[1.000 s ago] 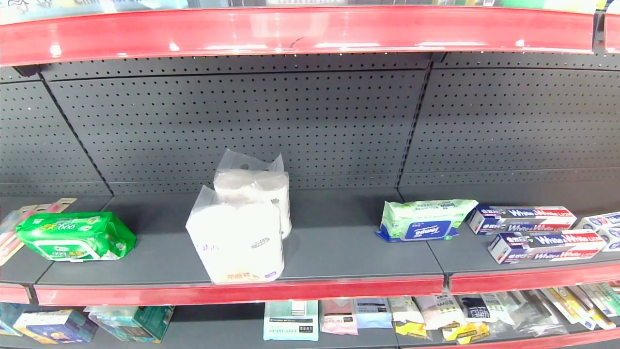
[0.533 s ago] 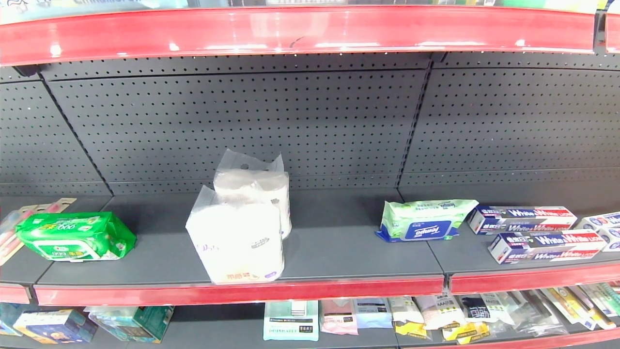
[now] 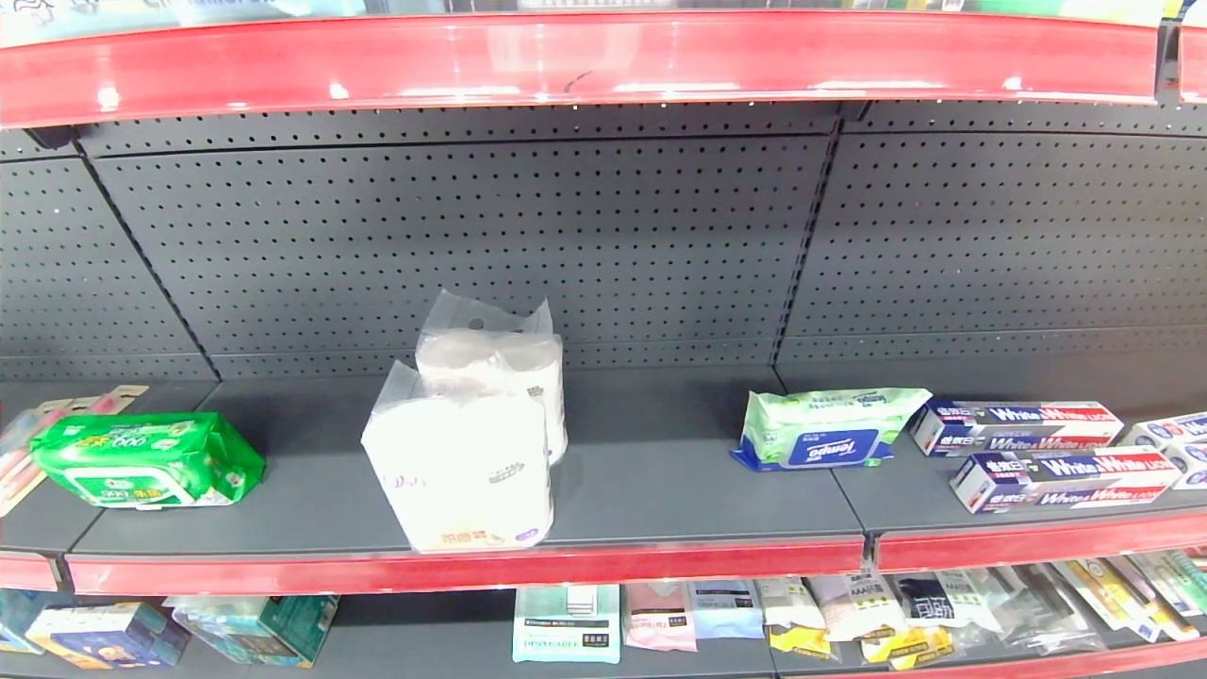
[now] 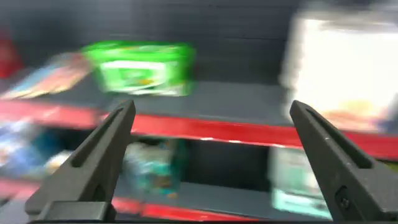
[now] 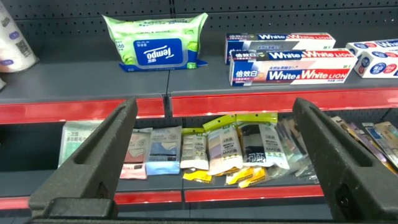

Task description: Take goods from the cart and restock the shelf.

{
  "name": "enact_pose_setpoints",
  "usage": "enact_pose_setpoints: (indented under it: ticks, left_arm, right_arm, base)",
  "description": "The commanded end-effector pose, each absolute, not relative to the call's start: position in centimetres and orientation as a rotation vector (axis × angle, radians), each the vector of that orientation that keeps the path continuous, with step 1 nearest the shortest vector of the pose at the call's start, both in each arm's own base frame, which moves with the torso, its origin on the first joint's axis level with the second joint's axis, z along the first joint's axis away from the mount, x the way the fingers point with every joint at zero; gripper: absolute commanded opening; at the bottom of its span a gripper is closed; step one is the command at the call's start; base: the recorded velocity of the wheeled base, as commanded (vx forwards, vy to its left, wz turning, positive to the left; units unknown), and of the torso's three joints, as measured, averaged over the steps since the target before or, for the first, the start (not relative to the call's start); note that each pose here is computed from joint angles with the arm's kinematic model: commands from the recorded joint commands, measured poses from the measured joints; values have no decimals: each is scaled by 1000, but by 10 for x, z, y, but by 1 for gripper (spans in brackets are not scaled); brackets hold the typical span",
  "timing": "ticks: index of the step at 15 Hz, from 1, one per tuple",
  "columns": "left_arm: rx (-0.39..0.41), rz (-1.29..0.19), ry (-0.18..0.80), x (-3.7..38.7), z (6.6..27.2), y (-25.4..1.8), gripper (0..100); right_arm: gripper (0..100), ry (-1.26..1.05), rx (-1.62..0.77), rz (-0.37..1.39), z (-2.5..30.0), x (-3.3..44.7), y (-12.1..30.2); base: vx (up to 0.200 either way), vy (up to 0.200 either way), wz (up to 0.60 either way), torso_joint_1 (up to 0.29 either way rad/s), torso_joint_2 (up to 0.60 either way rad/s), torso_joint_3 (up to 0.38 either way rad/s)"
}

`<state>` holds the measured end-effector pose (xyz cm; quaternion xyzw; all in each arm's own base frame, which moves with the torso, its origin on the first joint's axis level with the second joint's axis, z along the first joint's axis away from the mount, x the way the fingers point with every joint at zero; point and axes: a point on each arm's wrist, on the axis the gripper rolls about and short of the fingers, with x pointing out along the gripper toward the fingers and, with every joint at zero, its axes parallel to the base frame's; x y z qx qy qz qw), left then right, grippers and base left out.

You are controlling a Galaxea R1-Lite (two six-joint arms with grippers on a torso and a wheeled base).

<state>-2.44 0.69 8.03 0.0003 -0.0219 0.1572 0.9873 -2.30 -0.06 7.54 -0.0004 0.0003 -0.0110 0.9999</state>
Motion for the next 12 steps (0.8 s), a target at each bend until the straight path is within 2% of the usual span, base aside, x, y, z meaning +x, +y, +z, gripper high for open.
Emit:
enact_pose_setpoints:
  ticks: [1, 2, 4, 6, 8, 10, 12]
  left_arm:
    - [-9, 348, -46, -24, 81, 8, 100]
    - [0, 351, -44, -24, 80, 8, 100]
    - [93, 119, -57, -23, 82, 2, 100]
    - [150, -14, -66, -23, 83, -1, 100]
    - [153, 36, -63, -23, 83, 1, 100]
    - [106, 197, -52, -24, 82, 4, 100]
    - [103, 199, -52, -24, 82, 4, 100]
  right_arm:
    - [100, 3, 0, -21, 75, -23, -1]
    - [100, 2, -2, -21, 76, -23, -1]
    - [100, 2, -2, -21, 76, -23, -1]
    - [100, 2, -2, -21, 76, -23, -1]
    - [100, 3, -2, -21, 75, -23, -1]
    - [100, 3, -2, -21, 75, -23, -1]
    - [100, 3, 0, -21, 75, -23, -1]
  base:
    - [0, 0, 0, 0, 0, 0]
    - [0, 0, 0, 0, 0, 0]
    - [0, 0, 0, 0, 0, 0]
    - [0, 0, 0, 0, 0, 0]
    - [0, 0, 0, 0, 0, 0]
    - [0, 0, 0, 0, 0, 0]
    - [0, 0, 0, 0, 0, 0]
